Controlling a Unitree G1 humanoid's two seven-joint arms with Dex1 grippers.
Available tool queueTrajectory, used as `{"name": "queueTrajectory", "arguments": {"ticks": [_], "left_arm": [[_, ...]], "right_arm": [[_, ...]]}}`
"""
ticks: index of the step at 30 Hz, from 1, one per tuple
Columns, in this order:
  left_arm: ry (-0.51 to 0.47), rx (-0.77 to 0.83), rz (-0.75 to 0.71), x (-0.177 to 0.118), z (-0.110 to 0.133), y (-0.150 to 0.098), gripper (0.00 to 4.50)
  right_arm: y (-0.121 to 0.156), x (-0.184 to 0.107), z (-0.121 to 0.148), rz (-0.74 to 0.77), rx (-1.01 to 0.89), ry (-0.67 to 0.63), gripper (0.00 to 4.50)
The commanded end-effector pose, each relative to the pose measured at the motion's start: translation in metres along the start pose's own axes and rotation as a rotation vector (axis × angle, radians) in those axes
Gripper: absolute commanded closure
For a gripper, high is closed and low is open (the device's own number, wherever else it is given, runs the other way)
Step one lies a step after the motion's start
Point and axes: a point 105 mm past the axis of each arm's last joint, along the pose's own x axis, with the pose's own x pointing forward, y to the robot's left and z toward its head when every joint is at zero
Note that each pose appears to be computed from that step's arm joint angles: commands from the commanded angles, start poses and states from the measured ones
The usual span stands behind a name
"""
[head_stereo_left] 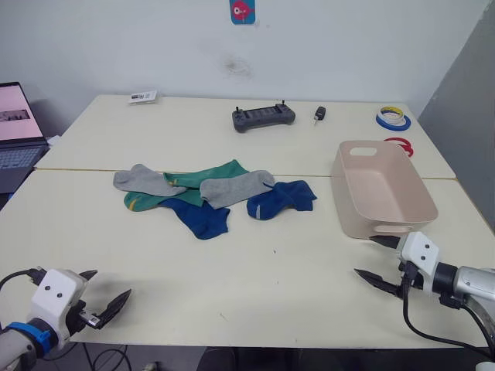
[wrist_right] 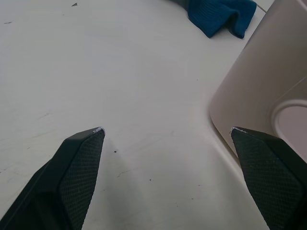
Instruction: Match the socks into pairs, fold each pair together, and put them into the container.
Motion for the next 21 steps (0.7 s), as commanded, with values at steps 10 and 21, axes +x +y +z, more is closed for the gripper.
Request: {"name": "queueTrajectory", "arguments": {"ticks": [10, 21], "left_arm": [[-0.115, -0.028, 0.032, -0.008, 0.017, 0.013, 0.0], [-0.165, -0.113, -0.073, -0.002, 0.026, 0.0, 0.0]], "right_arm": [[-0.005, -0.007, 0.011, -0.005, -0.009, -0.028, 0.01], [0.001, -0.009, 0.018, 0.025, 0.007, -0.039, 0.01]]}}
